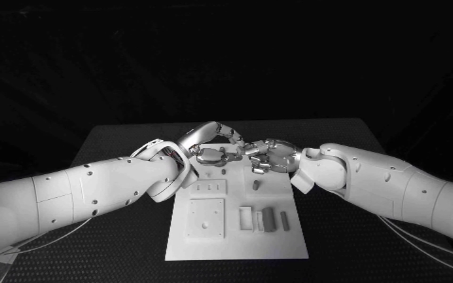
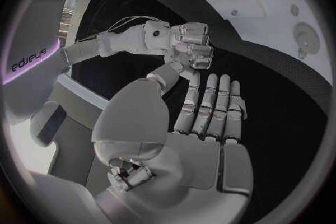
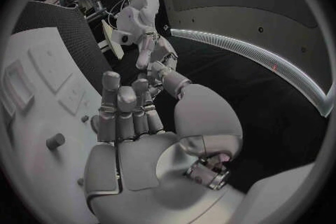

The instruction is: Assemble the parts on the task board

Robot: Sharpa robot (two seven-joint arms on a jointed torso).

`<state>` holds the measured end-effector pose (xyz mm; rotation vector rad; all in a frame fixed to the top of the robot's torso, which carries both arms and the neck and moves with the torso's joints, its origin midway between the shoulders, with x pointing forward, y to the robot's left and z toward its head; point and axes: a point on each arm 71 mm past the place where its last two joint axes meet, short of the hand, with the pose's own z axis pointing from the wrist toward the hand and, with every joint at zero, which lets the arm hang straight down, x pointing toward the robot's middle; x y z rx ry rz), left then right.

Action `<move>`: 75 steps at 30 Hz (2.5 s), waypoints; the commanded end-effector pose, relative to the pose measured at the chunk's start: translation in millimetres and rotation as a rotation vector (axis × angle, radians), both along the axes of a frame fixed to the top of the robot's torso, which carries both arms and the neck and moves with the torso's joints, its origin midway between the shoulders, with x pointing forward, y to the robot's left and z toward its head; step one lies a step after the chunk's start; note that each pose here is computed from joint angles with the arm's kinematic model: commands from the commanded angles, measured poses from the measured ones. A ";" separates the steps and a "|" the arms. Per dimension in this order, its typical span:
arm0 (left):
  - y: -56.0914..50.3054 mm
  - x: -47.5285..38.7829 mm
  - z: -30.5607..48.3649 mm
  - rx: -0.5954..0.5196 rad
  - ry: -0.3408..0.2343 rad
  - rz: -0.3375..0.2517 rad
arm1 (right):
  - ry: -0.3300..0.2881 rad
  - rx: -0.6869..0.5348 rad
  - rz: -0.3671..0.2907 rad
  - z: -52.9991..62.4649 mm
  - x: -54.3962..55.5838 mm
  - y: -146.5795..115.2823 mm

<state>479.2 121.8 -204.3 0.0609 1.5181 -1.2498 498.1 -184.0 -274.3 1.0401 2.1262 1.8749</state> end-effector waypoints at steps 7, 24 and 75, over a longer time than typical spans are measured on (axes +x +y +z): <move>2.2 1.6 0.3 0.011 -0.015 0.013 | -0.008 0.011 0.006 1.0 -0.1 -0.4; 0.9 1.2 -0.4 0.015 -0.003 0.008 | -0.006 0.007 0.005 0.8 -0.3 0.2; 48.7 16.6 -8.2 0.035 0.108 0.156 | -0.603 -0.587 -0.174 11.1 21.3 -16.0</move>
